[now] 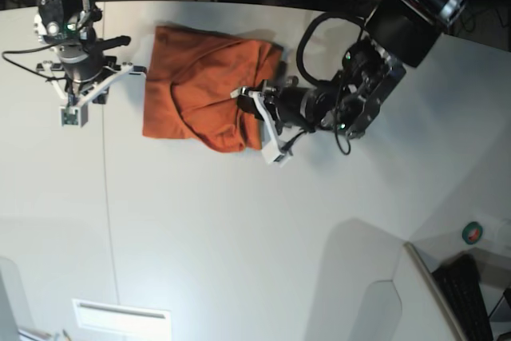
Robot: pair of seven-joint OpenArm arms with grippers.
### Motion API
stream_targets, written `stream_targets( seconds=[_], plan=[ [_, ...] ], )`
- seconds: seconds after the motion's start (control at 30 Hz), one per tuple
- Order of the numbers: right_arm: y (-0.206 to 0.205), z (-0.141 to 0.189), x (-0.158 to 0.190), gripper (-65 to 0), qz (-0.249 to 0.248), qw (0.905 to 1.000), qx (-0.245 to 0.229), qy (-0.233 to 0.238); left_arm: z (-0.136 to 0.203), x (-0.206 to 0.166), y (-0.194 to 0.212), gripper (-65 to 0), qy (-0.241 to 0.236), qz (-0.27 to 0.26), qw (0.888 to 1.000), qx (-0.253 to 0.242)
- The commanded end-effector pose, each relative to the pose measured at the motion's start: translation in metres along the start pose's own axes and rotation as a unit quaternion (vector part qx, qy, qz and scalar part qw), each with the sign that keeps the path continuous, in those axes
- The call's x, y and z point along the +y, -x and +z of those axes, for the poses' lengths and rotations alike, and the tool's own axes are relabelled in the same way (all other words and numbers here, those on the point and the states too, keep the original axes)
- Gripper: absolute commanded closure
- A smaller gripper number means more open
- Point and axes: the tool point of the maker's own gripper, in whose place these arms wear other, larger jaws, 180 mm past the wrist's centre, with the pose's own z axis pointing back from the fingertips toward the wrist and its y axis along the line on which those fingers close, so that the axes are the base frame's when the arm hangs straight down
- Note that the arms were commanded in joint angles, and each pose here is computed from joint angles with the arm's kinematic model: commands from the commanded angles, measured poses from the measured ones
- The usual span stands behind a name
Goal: Layout the t-shirt on the table in an organized manner, then fold the t-shirt properly
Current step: 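Grasp the bundle's edges with both grippers and tuck them under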
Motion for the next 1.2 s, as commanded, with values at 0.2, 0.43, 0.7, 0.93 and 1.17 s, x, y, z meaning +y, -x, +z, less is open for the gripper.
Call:
stream_targets(
  seconds=[0.2,0.43,0.7,0.93,1.17],
  plan=[
    [-0.001,-0.003,-0.047,0.0,-0.021,0.9988,-0.004,0.044,0.006,-0.019,-0.054,0.0,-0.052,-0.234,0.969,0.067],
    [0.014,-0.007,-0.057,0.0,-0.028,0.9979,0.017,0.056,-0.01,-0.063,-0.084,0.0,-0.087,-0.406,0.906,0.085],
    [0.022,-0.007,-0.058,0.0,-0.028,0.9976,0.026,0.058,-0.044,-0.096,-0.071,0.0,-0.152,-0.579,0.797,0.082],
    [0.036,-0.006,-0.059,0.0,-0.029,0.9969,0.043,0.06,-0.053,-0.109,-0.063,0.0,-0.14,-0.659,0.735,0.08],
    [0.041,-0.008,-0.061,0.0,-0.03,0.9963,0.05,0.063,-0.055,-0.119,-0.065,0.0,-0.121,-0.659,0.74,0.063]
  ],
)
